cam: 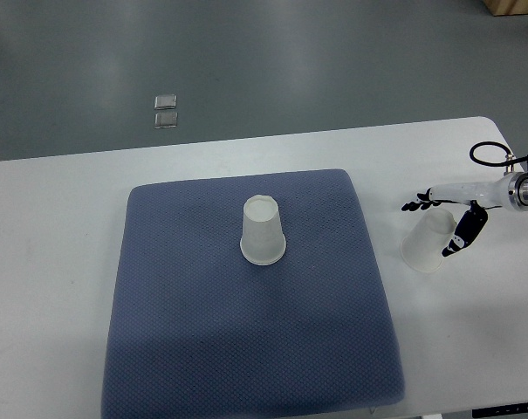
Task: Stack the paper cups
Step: 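Close the right hand fingers around the white paper cup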
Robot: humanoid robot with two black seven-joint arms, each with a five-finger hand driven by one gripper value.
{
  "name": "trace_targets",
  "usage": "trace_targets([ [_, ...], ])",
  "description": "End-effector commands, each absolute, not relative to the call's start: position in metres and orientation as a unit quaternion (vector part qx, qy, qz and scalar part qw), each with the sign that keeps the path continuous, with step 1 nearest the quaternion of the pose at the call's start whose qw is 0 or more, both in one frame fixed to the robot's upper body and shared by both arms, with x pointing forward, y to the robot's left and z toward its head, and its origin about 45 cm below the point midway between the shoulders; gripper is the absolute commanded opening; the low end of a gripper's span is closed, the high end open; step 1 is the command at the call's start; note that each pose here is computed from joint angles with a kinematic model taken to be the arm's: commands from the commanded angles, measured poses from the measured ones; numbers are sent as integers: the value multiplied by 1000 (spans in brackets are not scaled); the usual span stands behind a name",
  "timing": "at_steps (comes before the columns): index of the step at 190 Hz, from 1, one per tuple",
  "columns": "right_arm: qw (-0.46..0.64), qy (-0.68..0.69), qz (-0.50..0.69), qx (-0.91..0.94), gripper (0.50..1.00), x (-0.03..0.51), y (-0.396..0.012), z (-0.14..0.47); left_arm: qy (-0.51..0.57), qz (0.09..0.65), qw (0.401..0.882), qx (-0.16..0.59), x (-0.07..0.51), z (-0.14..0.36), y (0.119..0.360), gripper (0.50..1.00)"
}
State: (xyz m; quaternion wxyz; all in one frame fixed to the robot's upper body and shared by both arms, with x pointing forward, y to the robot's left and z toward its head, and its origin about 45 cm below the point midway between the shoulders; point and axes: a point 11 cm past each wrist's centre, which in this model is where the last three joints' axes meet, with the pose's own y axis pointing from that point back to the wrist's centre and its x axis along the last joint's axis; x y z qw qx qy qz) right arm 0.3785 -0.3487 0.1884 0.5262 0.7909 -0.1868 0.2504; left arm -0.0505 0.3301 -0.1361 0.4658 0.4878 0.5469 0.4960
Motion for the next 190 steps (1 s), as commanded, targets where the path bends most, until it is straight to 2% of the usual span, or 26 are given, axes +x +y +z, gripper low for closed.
trace_targets([
  [1,527,-188,250,790,913,378,-350,186,547,496,466,488,-51,-136,330,1000],
  [15,527,-188,250,790,897,378,-350,186,547,496,466,488,-50,-136,330,1000],
  [36,530,-186,250,789,828,377,-351,185,547,496,466,488,-51,-136,330,1000],
  [87,529,-188,252,789,756,377,-351,184,547,496,466,488,-50,-136,330,1000],
  [130,528,-186,252,789,658,376,-351,184,546,496,465,488,-51,-136,331,1000],
  [190,519,-196,266,788,652,388,-348,202,547,496,466,488,-50,-136,330,1000],
])
